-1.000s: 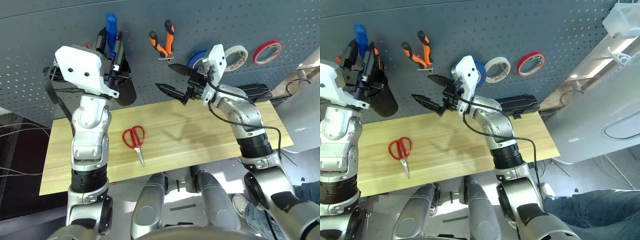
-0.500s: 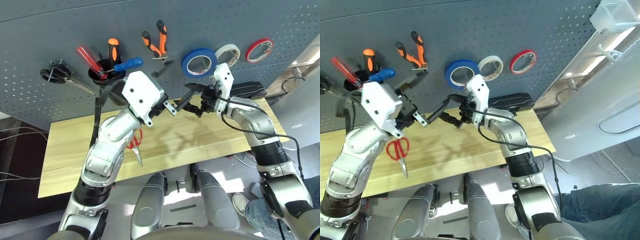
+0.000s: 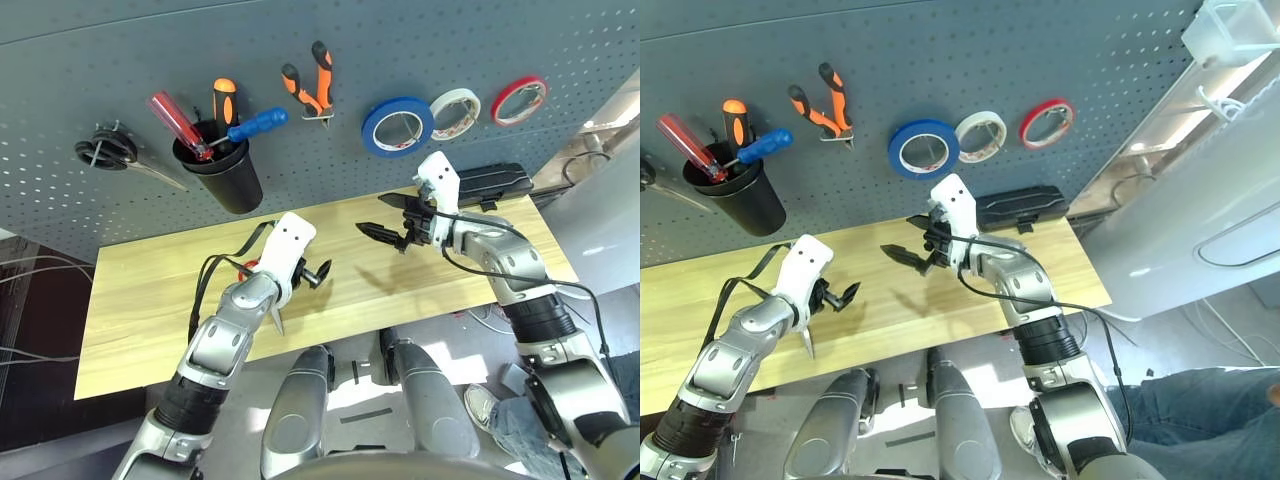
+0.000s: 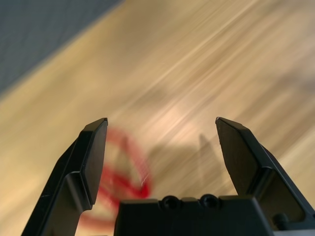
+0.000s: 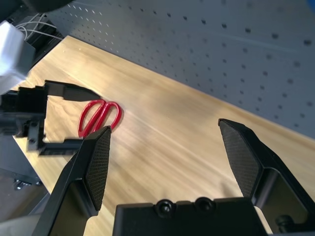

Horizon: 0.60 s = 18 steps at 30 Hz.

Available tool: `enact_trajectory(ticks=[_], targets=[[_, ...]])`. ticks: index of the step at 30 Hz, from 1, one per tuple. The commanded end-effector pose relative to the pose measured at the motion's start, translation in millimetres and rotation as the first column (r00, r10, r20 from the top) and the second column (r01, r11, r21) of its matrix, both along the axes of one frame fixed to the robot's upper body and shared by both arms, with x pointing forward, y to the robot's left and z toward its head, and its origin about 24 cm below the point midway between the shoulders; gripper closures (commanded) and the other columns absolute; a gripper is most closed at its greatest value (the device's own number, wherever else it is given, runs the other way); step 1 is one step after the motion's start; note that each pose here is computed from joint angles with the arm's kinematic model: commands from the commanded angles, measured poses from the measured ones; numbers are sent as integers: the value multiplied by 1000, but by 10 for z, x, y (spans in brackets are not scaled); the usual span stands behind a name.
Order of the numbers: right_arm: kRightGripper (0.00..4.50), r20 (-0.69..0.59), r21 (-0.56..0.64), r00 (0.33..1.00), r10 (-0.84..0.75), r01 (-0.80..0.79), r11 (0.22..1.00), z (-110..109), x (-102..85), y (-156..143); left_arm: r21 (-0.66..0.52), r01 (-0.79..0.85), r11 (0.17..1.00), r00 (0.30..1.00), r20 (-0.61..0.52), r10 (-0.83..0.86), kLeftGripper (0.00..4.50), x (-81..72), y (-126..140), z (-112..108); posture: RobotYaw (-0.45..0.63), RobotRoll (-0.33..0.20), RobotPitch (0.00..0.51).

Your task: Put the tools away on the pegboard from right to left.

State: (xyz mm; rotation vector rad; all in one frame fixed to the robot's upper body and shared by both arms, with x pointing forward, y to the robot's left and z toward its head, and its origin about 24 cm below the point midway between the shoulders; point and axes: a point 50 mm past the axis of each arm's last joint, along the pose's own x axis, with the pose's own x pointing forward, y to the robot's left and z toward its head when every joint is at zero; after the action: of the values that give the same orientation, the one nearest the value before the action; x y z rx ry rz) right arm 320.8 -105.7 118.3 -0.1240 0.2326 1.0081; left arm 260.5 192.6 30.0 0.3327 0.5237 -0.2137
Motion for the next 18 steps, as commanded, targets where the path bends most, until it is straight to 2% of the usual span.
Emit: enact_trajectory(ticks=[1, 9, 12, 18], targets=[[0, -73, -9, 997, -8, 8, 1000, -125, -24, 34, -3, -202, 979, 978, -53, 201, 18, -99, 260, -205, 59, 0, 285], [0, -131, -7, 991, -39, 38, 999, -223, -2, 142, -36, -501, 864, 860, -126, 494, 18, -192, 633, -368, 66, 0, 288], [0, -110, -37, 994, -16, 12, 999, -246, -14, 170, -39, -543, 839, 833, -155, 532, 18, -194, 689, -417, 69, 0, 290], [0, -92, -53, 995, 35, -40, 998, -285, -55, 238, -88, -579, 811, 805, -221, 551, 18, -80, 682, -512, 76, 0, 292]])
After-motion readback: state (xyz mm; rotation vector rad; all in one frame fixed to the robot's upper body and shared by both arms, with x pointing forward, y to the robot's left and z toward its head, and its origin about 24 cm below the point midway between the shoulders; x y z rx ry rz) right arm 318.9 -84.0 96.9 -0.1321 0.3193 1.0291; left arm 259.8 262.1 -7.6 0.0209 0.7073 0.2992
